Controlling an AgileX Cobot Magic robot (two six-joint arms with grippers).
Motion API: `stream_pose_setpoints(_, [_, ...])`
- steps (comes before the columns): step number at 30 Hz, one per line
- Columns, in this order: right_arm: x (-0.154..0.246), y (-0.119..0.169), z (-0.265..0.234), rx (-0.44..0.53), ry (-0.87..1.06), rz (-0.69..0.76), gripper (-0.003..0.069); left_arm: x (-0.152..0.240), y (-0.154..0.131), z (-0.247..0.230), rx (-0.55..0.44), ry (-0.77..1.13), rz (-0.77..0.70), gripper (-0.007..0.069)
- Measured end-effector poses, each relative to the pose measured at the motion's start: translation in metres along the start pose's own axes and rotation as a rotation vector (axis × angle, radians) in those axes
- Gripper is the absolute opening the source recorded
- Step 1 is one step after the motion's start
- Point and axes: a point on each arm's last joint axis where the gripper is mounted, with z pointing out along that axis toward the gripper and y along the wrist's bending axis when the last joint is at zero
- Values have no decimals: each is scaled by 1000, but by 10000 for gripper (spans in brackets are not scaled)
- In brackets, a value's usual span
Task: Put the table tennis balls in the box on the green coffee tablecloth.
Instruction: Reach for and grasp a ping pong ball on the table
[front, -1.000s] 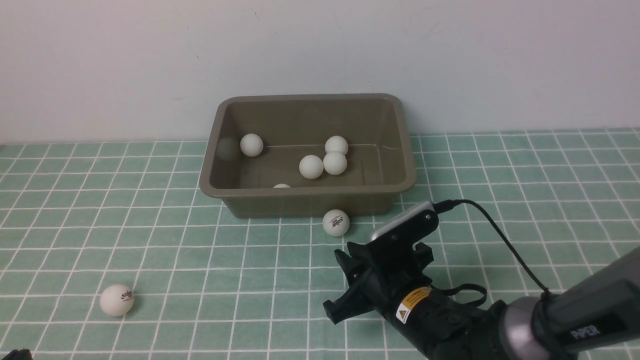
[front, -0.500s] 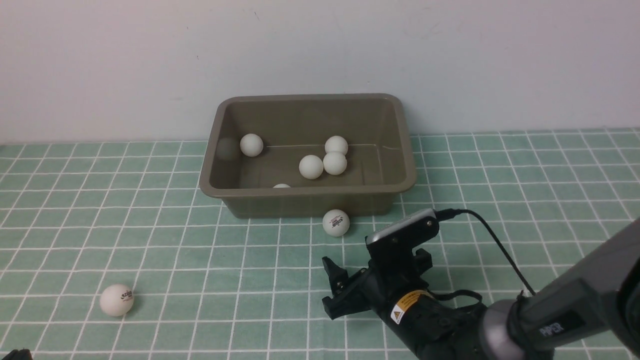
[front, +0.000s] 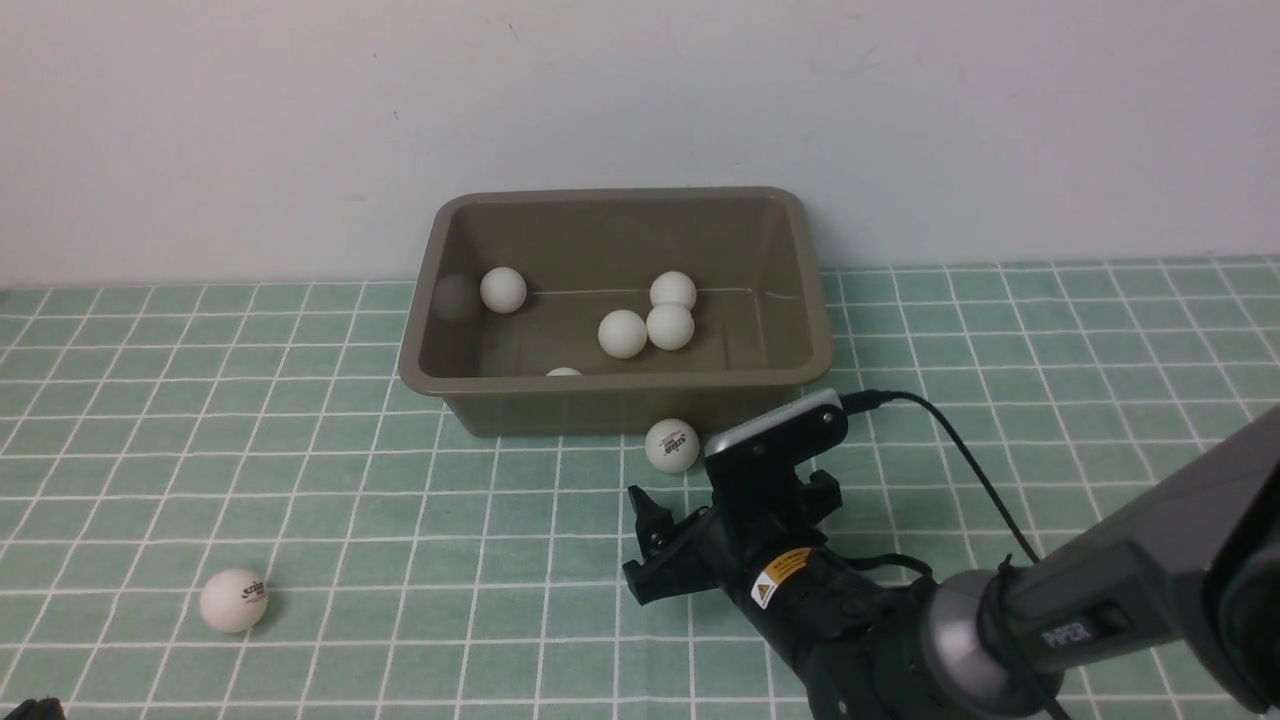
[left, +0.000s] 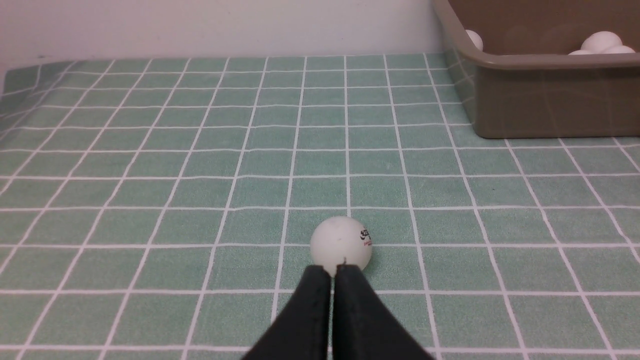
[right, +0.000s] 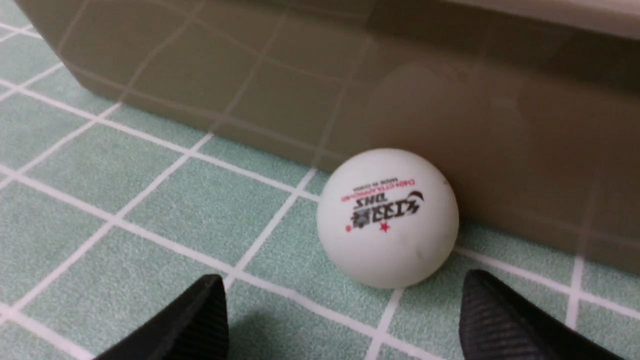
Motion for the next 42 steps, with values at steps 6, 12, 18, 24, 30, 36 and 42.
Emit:
stream_pose_setpoints(6, [3,-1,2,6,-5,-2,564,0,0,0,0,0,0,-5])
stream_pose_setpoints(12, [2,-4,4,17,-7,3,564,0,0,0,0,0,0,-5])
stream_pose_setpoints(18, [0,-11,7,34,-9,12,564,0,0,0,0,0,0,-5])
stream_pose_setpoints(24, [-2,-15,11,40,-6,22,564,0,0,0,0,0,0,-5])
stream_pose_setpoints(30, [-4,-13,16,27,-3,19,564,0,0,0,0,0,0,-5])
stream_pose_setpoints(36, [-7,-10,20,10,0,16,564,0,0,0,0,0,0,-5])
stream_pose_setpoints(42, [-12,-11,25,5,10,26,533,0,0,0,0,0,0,-5])
